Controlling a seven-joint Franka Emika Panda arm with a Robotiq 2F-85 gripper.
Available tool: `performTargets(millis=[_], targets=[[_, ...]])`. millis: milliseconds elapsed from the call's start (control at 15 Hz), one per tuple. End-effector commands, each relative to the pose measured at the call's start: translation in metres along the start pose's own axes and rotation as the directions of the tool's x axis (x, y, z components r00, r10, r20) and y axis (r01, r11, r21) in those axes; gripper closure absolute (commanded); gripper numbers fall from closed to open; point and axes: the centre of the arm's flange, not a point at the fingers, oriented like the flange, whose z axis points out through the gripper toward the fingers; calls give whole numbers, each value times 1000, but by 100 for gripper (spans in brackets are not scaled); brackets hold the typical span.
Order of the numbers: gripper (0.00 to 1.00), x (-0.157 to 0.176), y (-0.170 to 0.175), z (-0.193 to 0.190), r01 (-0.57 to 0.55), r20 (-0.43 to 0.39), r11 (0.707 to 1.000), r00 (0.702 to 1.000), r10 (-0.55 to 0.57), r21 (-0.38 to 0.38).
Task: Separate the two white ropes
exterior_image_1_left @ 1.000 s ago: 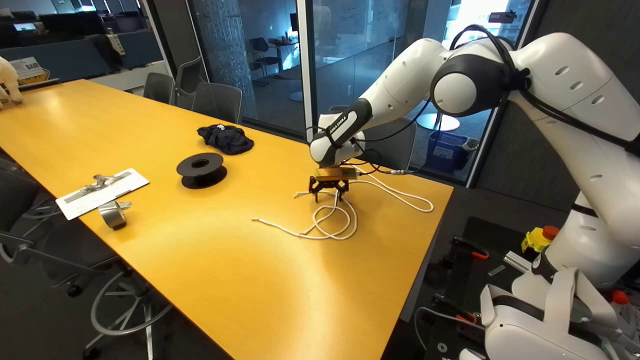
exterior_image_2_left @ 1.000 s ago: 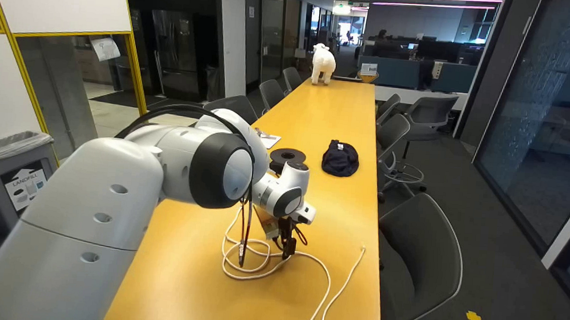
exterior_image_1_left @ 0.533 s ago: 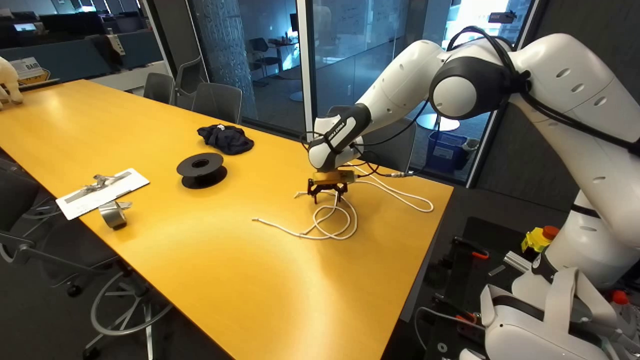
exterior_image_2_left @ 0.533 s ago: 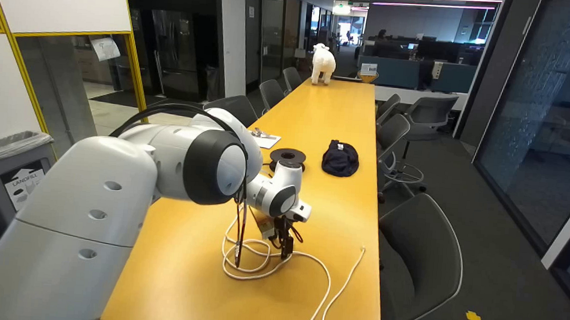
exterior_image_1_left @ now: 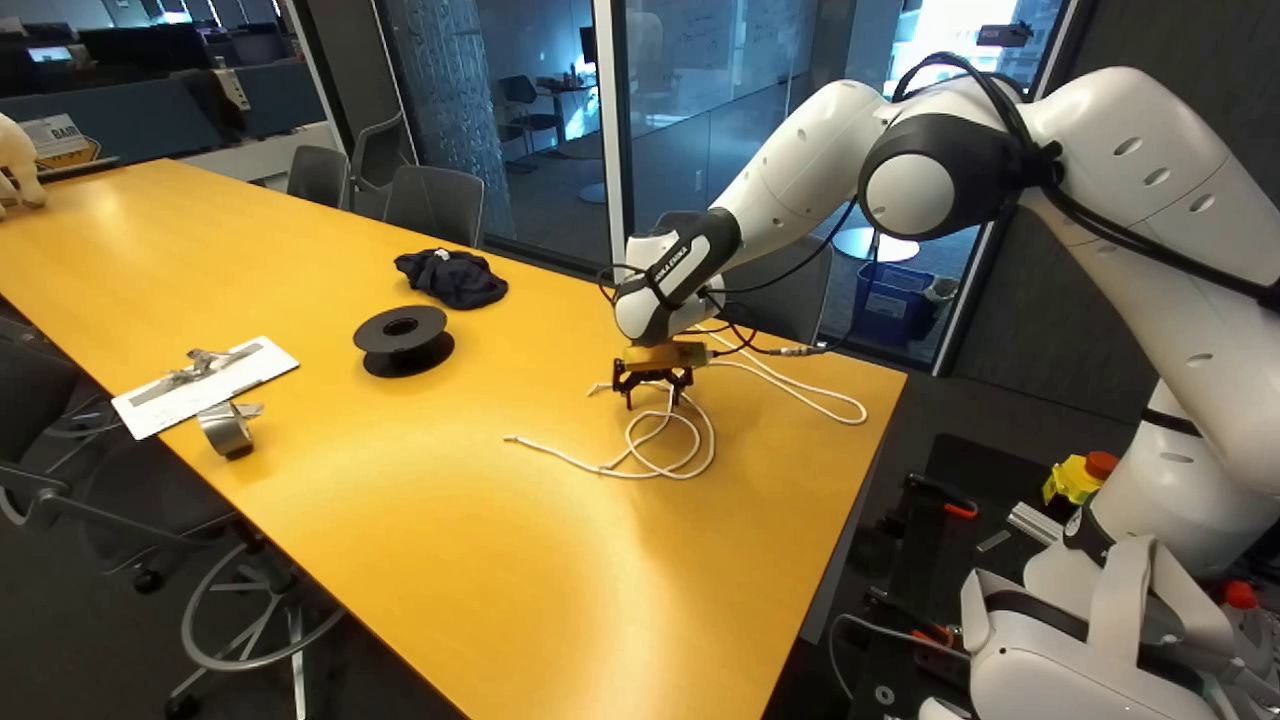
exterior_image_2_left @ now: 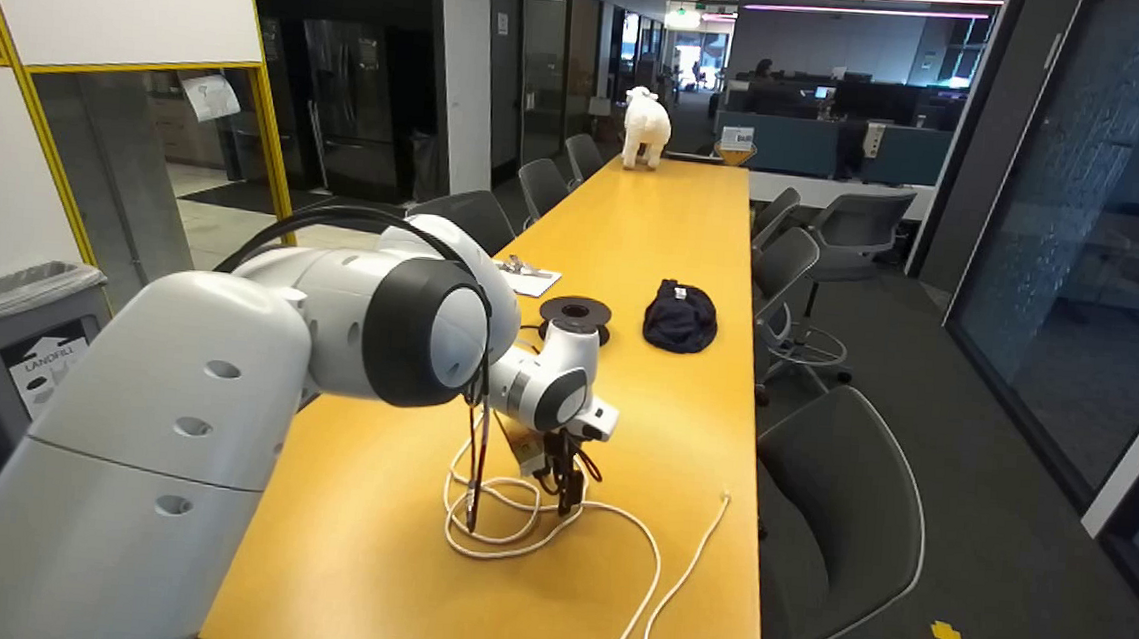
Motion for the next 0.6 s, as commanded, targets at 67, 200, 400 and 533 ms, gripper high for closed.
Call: performTargets(millis=[67, 200, 400, 533], targets=[[0, -2, 3, -14, -3, -38, 1000, 999, 2, -18], [0, -1, 4, -13, -2, -40, 1000, 999, 1, -24], [0, 0, 5, -13, 0, -40, 1000, 999, -1, -27], [0, -1, 5, -12, 2, -39, 1000, 999, -3, -28]])
